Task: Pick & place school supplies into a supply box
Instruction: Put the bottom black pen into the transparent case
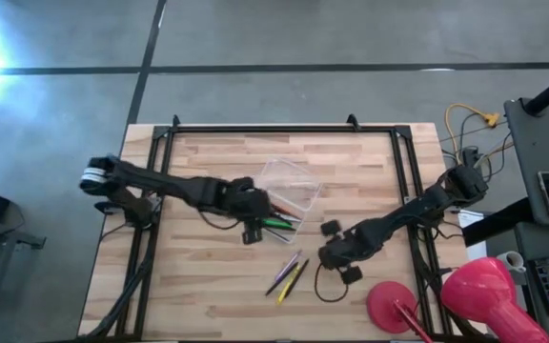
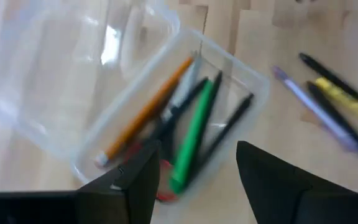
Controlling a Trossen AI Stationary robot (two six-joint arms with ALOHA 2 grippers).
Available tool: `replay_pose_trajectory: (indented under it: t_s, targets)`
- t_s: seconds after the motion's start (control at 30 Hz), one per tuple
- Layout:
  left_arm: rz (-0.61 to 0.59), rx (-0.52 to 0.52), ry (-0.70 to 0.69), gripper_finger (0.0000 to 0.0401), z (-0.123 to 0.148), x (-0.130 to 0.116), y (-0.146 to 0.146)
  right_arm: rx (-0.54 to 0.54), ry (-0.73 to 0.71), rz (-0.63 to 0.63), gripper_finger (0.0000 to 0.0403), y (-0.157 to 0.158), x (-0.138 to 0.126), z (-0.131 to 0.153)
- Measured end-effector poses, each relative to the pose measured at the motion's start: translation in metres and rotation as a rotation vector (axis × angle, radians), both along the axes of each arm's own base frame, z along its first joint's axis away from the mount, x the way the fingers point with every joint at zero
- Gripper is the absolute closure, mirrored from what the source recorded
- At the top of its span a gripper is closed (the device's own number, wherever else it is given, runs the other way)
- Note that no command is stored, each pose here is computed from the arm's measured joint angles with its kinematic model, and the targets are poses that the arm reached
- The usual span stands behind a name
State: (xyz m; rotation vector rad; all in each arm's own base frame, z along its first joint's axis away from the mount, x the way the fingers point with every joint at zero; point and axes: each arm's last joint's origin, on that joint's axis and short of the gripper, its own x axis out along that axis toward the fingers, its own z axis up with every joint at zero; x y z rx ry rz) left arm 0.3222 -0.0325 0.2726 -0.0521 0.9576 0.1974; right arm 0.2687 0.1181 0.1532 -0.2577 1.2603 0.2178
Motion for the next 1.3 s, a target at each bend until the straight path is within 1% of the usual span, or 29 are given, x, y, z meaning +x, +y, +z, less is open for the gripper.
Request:
replay_pose_trajectory:
  t_s: [0.07, 0.1, 0.13, 0.2, 0.37, 0.53, 0.7, 0.83, 0.93, 1.07, 1.13, 1.3]
  targets:
    - [0.070, -0.061, -0.014, 0.0207, 0.000, -0.012, -0.007, -0.001, -0.030, 0.180, 0.0336, 0.003, 0.005, -0.004]
    - [0.098, -0.088, -0.022, 0.0207, -0.001, -0.018, -0.011, -0.011, -0.049, 0.235, 0.0334, 0.005, 0.008, -0.005]
    - [0.129, -0.110, -0.028, 0.0207, -0.002, -0.025, -0.015, -0.021, -0.067, 0.274, 0.0331, 0.005, 0.011, -0.008]
    - [0.188, -0.148, -0.030, 0.0207, -0.007, -0.036, -0.022, -0.030, -0.099, 0.312, 0.0324, 0.005, 0.018, -0.010]
    - [0.282, -0.239, -0.030, 0.0206, -0.026, -0.058, -0.039, -0.036, -0.122, 0.325, 0.0302, 0.006, 0.033, -0.011]
    - [0.324, -0.303, -0.038, 0.0206, -0.043, -0.070, -0.055, -0.029, -0.139, 0.329, 0.0266, 0.009, 0.041, -0.012]
    - [0.333, -0.324, -0.022, 0.0206, -0.052, -0.075, -0.067, -0.019, -0.169, 0.328, 0.0232, 0.012, 0.048, -0.019]
    - [0.340, -0.318, -0.032, 0.0206, -0.053, -0.077, -0.069, -0.008, -0.171, 0.315, 0.0219, 0.016, 0.057, -0.024]
    - [0.340, -0.316, -0.030, 0.0206, -0.053, -0.077, -0.070, 0.025, -0.154, 0.245, 0.0225, 0.015, 0.064, -0.030]
    - [0.339, -0.317, -0.031, 0.0206, -0.053, -0.076, -0.070, 0.129, -0.081, 0.117, 0.0256, 0.012, 0.071, -0.037]
    - [0.339, -0.319, -0.035, 0.0206, -0.053, -0.076, -0.070, 0.126, -0.049, 0.073, 0.0279, 0.011, 0.072, -0.040]
    - [0.331, -0.314, -0.033, 0.0206, -0.053, -0.076, -0.070, 0.111, -0.004, 0.056, 0.0345, 0.013, 0.075, -0.044]
